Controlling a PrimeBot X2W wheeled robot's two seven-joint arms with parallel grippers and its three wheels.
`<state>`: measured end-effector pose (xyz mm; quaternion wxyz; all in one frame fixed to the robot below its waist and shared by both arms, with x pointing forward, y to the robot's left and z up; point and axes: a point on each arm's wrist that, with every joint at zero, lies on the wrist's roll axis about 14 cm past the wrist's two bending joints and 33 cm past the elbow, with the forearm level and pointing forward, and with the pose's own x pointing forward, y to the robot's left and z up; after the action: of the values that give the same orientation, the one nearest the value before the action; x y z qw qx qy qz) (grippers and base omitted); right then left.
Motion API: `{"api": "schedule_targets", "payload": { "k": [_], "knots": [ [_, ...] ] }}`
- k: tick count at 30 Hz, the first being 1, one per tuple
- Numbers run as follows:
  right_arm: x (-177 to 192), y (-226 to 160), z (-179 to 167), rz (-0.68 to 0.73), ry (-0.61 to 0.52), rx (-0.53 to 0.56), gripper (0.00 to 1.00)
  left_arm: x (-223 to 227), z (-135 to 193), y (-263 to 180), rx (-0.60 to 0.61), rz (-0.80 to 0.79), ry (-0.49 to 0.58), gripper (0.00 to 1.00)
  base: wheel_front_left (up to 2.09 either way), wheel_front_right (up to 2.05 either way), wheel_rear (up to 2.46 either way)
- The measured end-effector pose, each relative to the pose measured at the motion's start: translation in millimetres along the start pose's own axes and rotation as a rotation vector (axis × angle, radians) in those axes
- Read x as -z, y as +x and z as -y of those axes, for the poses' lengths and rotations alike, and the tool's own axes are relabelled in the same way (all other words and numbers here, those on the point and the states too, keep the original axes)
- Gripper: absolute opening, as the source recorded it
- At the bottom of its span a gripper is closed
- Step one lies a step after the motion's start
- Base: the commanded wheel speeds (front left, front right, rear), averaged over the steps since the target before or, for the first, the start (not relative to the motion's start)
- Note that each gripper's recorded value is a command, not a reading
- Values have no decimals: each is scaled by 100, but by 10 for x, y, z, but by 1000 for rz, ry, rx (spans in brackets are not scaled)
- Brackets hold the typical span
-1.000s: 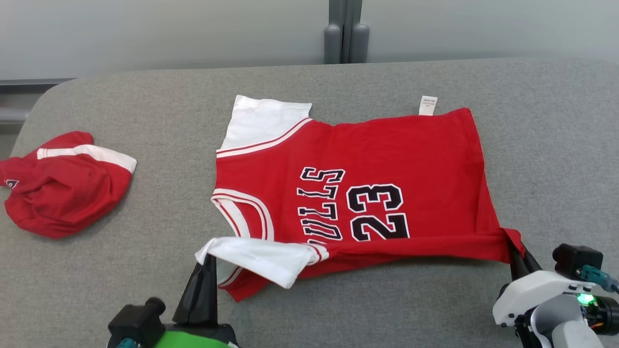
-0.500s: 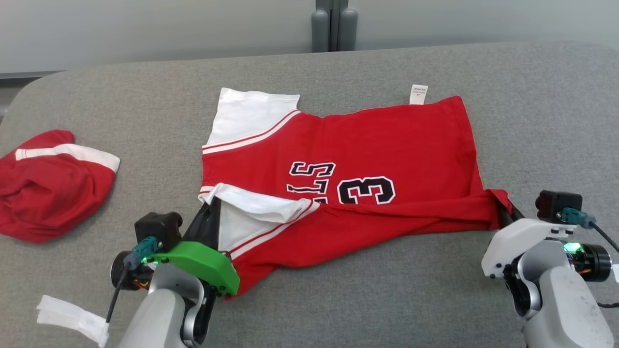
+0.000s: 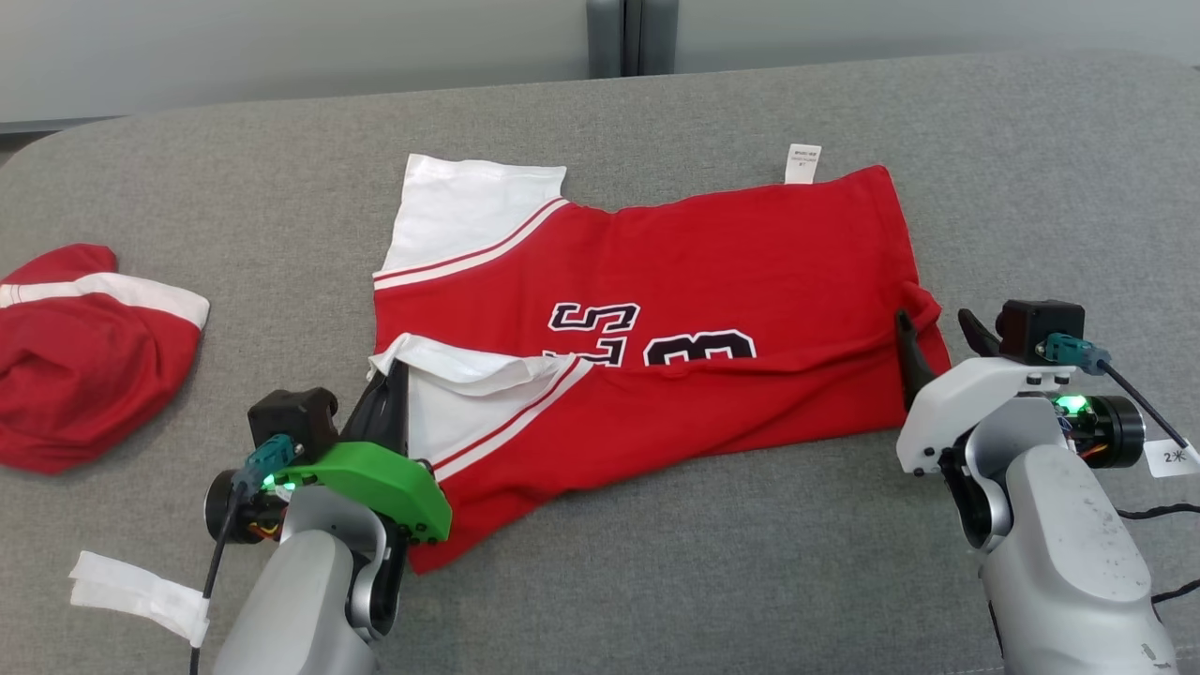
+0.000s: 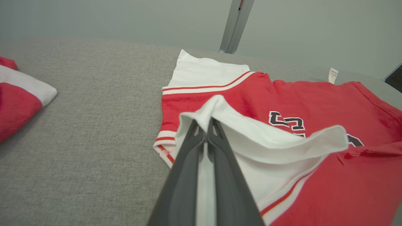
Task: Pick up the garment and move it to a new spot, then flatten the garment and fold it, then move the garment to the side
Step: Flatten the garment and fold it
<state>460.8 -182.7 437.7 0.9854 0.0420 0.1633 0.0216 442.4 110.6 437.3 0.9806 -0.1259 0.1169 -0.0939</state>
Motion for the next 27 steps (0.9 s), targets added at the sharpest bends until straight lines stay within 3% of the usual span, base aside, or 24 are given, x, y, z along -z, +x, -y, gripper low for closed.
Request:
{"api": "schedule_targets", "payload": {
  "k": [1,14,20,27],
  "knots": [
    [-2,4,-3,5,0,-1,100,-1,-6,0,-3,2,-2,100,0,0,0],
    [-169,-139,111,114,14,33,100,-310,69,-35,20,106,-12,100,0,0,0],
    [-179,-341,125,134,14,37,100,-112,-62,-304,-12,-8,-19,100,0,0,0],
    [-138,-517,116,121,18,33,100,289,-168,-744,-69,-217,-136,100,0,0,0]
  ]
}}
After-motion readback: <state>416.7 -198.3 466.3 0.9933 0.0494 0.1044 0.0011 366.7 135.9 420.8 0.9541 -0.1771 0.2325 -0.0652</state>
